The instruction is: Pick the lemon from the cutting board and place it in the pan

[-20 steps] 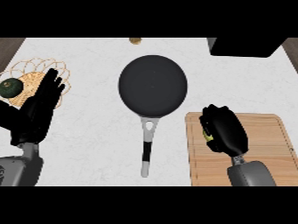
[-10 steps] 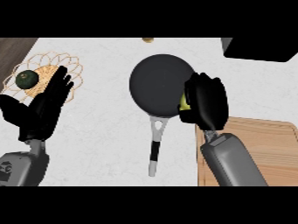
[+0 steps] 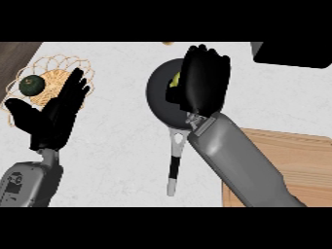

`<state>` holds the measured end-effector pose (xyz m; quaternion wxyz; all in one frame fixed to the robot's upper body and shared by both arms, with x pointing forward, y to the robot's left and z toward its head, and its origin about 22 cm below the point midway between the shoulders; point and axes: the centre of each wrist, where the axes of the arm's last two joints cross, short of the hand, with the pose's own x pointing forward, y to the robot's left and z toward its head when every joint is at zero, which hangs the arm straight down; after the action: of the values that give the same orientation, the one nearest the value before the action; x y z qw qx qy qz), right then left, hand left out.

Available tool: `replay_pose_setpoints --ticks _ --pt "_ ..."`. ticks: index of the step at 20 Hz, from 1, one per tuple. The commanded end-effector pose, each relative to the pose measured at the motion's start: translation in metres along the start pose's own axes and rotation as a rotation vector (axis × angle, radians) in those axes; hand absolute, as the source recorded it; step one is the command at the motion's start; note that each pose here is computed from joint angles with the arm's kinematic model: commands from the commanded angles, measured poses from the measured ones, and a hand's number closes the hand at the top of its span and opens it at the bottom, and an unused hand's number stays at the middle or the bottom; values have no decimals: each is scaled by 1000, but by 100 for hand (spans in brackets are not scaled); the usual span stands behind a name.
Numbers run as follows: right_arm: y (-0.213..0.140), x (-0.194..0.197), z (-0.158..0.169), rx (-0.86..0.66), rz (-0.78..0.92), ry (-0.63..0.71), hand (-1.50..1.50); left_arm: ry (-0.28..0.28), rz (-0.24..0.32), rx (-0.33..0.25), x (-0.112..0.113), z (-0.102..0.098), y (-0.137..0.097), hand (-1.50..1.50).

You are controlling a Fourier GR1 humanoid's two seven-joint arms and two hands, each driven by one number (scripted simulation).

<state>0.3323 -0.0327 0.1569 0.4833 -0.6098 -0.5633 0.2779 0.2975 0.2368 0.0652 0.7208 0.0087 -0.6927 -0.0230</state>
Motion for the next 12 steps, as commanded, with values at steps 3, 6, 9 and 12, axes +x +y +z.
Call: replay_pose_setpoints --ticks 3,6,9,12 --pt "-3 43 -18 -22 -23 137 150 -12 10 1 -2 -2 -7 0" --pt "30 23 -19 18 -85 127 150 11 1 50 -10 8 24 0" --pt "45 15 -32 15 -100 85 150 -3 29 75 -4 5 29 0" --pt "70 9 -33 27 -132 65 150 -23 -5 68 -1 8 26 0"
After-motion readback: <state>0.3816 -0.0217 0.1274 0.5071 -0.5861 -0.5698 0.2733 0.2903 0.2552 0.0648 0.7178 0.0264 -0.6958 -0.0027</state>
